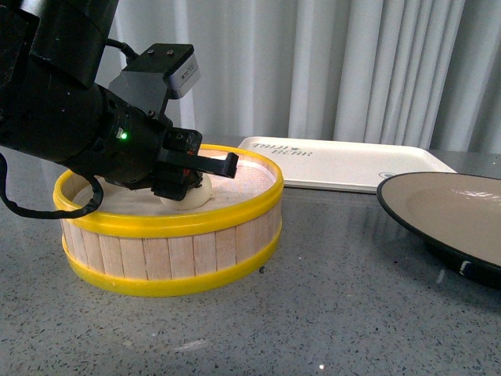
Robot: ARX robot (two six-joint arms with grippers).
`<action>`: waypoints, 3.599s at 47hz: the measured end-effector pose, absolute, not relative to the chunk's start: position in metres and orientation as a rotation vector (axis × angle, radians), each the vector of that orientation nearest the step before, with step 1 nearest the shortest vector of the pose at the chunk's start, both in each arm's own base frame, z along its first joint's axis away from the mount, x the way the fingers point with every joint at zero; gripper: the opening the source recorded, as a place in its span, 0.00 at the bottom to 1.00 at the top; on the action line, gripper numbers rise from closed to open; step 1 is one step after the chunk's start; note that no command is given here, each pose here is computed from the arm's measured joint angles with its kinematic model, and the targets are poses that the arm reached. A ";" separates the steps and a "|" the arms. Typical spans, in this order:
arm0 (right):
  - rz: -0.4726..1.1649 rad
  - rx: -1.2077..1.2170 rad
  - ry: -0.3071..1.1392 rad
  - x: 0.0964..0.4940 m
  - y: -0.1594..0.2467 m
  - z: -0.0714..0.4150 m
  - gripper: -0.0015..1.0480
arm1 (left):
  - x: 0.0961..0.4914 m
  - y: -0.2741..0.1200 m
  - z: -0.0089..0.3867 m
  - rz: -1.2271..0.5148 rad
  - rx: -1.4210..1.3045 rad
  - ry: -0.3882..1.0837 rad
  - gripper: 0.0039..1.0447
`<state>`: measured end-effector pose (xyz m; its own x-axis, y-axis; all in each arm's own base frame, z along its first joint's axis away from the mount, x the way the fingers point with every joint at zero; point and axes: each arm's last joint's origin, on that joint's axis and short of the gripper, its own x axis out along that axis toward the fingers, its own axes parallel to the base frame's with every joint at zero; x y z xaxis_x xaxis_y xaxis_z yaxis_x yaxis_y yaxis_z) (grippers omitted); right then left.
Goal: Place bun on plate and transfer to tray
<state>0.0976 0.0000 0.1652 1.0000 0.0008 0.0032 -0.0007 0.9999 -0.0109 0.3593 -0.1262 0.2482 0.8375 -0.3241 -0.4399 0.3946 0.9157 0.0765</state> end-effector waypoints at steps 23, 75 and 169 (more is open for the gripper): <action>0.001 -0.011 -0.003 0.098 0.000 0.165 0.92 | 0.350 -0.135 0.270 -0.404 0.186 0.321 0.04; 0.001 -0.010 -0.003 0.098 0.000 0.165 0.92 | 0.311 -0.315 0.279 -1.018 0.193 0.126 0.04; 0.001 -0.011 -0.003 0.098 0.000 0.165 0.92 | 0.390 -0.217 0.300 -0.395 -0.117 0.356 0.94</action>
